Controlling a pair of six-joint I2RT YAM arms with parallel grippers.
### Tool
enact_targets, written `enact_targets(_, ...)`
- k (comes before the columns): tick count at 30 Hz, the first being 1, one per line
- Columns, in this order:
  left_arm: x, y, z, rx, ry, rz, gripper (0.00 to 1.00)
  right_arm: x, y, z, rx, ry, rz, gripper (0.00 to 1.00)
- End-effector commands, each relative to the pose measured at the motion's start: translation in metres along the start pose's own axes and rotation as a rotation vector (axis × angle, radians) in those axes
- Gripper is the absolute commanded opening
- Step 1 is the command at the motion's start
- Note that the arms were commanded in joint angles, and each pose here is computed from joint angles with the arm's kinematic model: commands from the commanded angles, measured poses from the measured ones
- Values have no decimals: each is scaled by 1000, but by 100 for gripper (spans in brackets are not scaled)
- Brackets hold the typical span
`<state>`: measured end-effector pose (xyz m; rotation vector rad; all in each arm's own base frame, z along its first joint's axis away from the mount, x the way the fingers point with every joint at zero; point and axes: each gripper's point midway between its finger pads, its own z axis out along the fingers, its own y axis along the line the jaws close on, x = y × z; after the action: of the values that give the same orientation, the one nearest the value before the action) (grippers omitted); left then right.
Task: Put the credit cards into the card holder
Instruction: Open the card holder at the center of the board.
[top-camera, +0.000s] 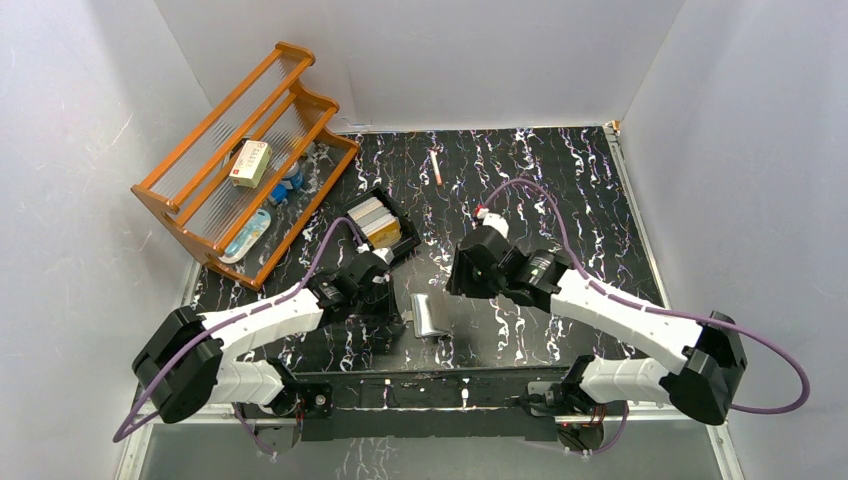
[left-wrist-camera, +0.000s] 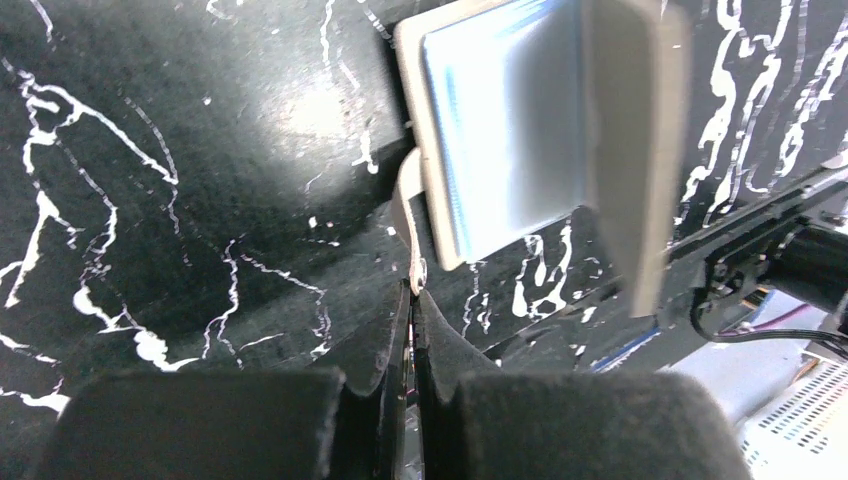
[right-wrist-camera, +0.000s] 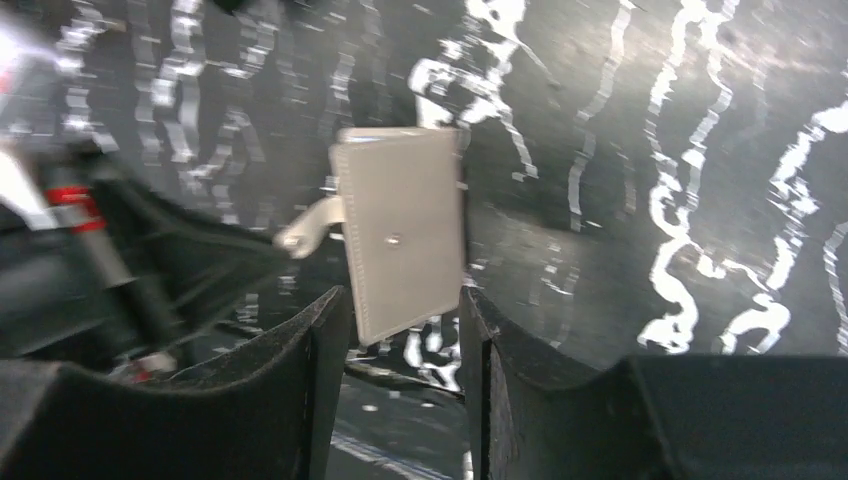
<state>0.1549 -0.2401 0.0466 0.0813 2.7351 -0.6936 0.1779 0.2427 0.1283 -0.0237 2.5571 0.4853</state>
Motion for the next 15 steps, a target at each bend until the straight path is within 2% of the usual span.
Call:
enact_targets(1,-7,-17,-6,91,-41,18,0,-20,45,-23,-181,-29,27,50)
enact_targets(6,-5,-20,-7,114,-29,8,0,-9,96,-13,-437,17,46,48)
enact_targets(11,-13,-35,-21,167,-58,24,0,3,83,11,-338,56,31,51)
enact_targets(15,-15,-44,-27,217,-69,34,0,8,114,-1,-504,109,46,49)
